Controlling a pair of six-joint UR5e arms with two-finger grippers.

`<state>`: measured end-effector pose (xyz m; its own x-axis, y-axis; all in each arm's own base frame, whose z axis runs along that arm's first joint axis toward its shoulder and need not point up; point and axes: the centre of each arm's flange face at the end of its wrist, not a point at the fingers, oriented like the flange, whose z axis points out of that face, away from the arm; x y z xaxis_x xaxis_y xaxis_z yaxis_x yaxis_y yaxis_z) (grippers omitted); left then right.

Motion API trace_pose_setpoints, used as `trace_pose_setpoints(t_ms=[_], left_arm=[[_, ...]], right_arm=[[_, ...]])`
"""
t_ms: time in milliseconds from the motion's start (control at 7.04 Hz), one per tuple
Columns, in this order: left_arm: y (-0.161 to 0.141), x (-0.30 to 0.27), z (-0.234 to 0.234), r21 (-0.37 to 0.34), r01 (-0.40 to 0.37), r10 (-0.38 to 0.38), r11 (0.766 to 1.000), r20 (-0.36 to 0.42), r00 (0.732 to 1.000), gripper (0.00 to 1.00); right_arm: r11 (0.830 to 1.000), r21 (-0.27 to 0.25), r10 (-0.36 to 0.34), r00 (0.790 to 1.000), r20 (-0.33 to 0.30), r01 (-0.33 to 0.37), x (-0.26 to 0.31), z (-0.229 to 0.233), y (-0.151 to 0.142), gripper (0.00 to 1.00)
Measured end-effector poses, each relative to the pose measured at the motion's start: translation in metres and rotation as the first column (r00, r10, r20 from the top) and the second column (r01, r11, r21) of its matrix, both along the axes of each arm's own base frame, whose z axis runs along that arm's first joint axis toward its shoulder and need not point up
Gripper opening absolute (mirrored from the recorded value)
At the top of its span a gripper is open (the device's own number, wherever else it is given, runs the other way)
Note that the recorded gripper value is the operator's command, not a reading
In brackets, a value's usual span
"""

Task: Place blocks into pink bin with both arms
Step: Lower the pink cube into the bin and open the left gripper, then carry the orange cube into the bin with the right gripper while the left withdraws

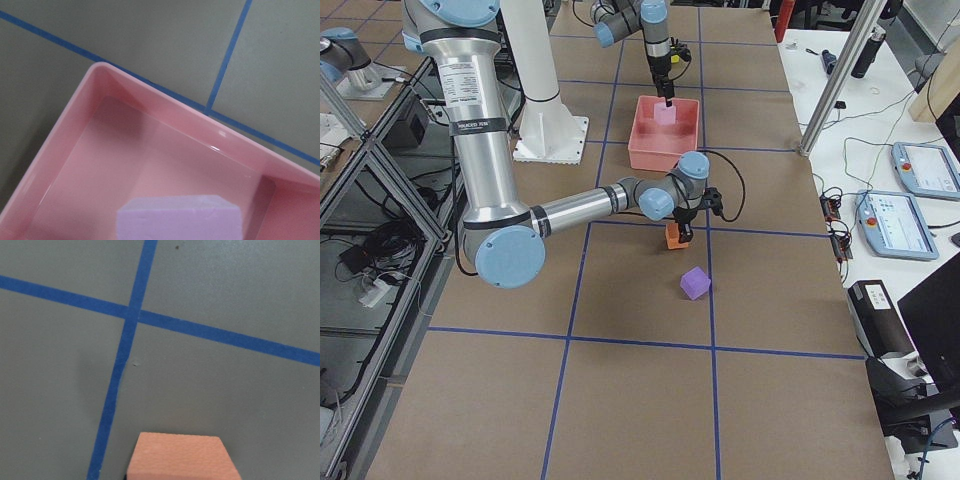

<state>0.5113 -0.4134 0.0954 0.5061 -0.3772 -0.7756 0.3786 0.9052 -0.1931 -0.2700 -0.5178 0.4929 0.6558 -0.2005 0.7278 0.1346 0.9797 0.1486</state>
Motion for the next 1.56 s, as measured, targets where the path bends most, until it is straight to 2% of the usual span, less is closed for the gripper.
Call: trace_pose_setpoints(t_ms=[142,284,568,710,994,1136,1278,1562], left_arm=[[-0.001,-0.004,-0.001,0.019,-0.005,0.005,1.000,0.003,1.000,1.00],[-0.005,-0.017,0.000,0.069,-0.037,0.035,0.997,0.032,0.999,1.00],[-0.025,-0.077,0.021,0.176,-0.153,0.126,0.972,0.157,0.980,1.00],[-0.039,-0.113,0.053,0.201,-0.214,0.172,0.956,0.208,0.963,1.00],[-0.073,-0.191,0.126,0.234,-0.317,0.241,0.919,0.302,0.922,1.00],[-0.089,-0.232,0.173,0.249,-0.353,0.262,0.902,0.334,0.906,1.00],[-0.100,-0.273,0.226,0.255,-0.370,0.273,0.893,0.344,0.898,1.00],[-0.108,-0.341,0.319,0.242,-0.356,0.257,0.903,0.360,0.897,1.00]], right_arm=[[0.999,-0.025,0.026,0.999,0.044,-0.025,0.024,-0.018,-0.015,0.00],[0.997,-0.056,0.049,0.995,0.087,-0.045,0.045,-0.052,-0.033,0.00],[0.996,-0.081,0.058,0.991,0.123,-0.048,0.047,-0.156,-0.061,0.00],[0.996,-0.086,0.048,0.990,0.136,-0.037,0.031,-0.203,-0.064,0.00],[0.990,-0.137,0.060,0.984,0.166,-0.037,-0.021,-0.276,-0.047,0.00],[0.987,-0.155,0.075,0.984,0.159,-0.050,-0.063,-0.309,-0.030,0.00],[0.985,-0.154,0.095,0.985,0.142,-0.073,-0.108,-0.340,-0.008,0.00],[0.986,-0.139,0.112,0.986,0.127,-0.094,-0.173,-0.377,0.032,0.00]])
